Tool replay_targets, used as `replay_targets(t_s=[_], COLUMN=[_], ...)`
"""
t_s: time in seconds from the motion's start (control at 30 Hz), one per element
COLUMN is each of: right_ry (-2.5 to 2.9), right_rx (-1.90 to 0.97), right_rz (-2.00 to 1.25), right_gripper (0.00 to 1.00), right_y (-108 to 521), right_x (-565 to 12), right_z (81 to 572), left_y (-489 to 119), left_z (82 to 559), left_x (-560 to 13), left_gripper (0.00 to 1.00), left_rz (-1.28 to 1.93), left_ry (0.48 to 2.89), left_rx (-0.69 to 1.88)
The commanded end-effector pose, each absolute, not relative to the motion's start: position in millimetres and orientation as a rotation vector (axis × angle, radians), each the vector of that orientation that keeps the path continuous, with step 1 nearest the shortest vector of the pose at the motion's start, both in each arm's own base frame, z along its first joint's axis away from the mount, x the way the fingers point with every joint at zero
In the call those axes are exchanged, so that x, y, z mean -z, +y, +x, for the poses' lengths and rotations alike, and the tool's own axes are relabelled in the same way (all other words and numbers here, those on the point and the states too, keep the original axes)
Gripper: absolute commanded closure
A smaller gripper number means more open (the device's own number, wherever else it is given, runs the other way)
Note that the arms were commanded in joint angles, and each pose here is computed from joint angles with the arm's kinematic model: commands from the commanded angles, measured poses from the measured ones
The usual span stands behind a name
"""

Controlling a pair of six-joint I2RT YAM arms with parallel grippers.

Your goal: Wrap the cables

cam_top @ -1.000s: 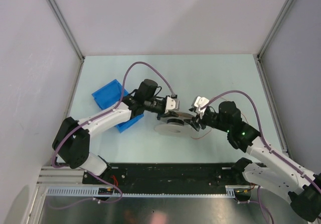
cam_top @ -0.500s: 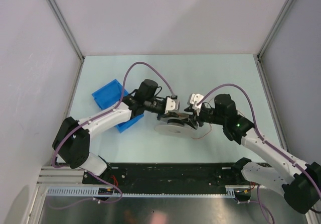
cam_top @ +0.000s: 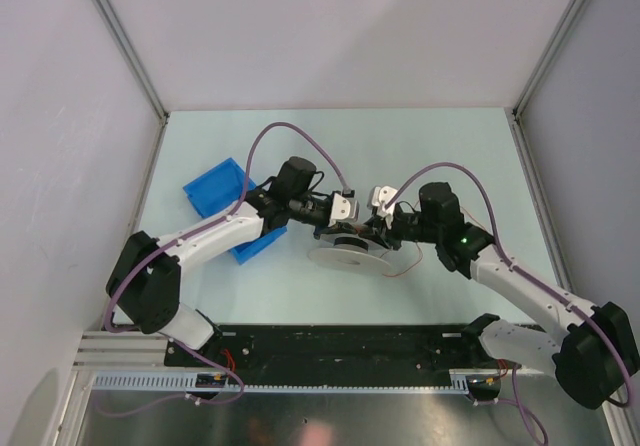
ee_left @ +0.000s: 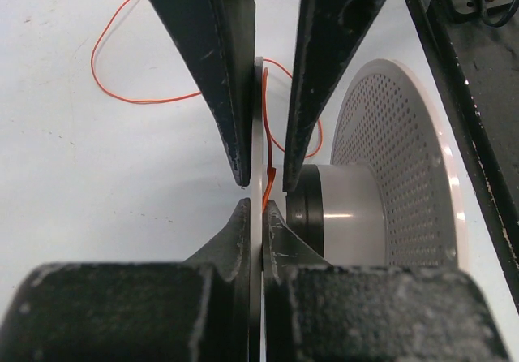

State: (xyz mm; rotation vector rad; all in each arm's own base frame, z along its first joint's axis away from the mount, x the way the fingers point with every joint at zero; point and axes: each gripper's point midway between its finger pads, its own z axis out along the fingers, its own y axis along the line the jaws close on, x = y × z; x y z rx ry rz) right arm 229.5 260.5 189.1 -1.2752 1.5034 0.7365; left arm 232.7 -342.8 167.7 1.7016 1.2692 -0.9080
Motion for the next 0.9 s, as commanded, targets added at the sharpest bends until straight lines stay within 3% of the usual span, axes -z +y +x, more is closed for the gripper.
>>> replay_targets(t_s=[0.0, 0.2, 0.37, 0.47, 0.67, 0.87], right_ry=[1.44, 1.445, 1.416, 1.406, 1.406, 1.402], right_rx=[-0.744, -0.728, -0.722, -0.729, -0.74, -0.737], right_rz=[-1.279, -1.298, -1.321, -1.332, -1.341, -1.34], right_gripper=[0.76, 0.98, 1.0, 1.0, 1.0, 1.0], right_y=[266, 264, 264, 265, 265, 265], right_x=[-206, -199, -198, -198, -196, -197], right_z=[236, 241, 243, 241, 239, 240], left_y=[-348, -347, -346, -349, -352, -355], left_z=[241, 241, 241, 242, 246, 251], left_x=[-173, -174, -182, -187, -196, -200], left_gripper=[1.0, 0.97, 0.73, 0.66, 0.65, 0.75], left_rz=[1.716, 1.708, 1.695, 1.688, 1.67, 1.66], left_ry=[1.212, 1.219, 1.212, 1.204, 1.207, 1.214], left_rx=[0.859, 0.864, 0.872, 0.875, 0.877, 0.87])
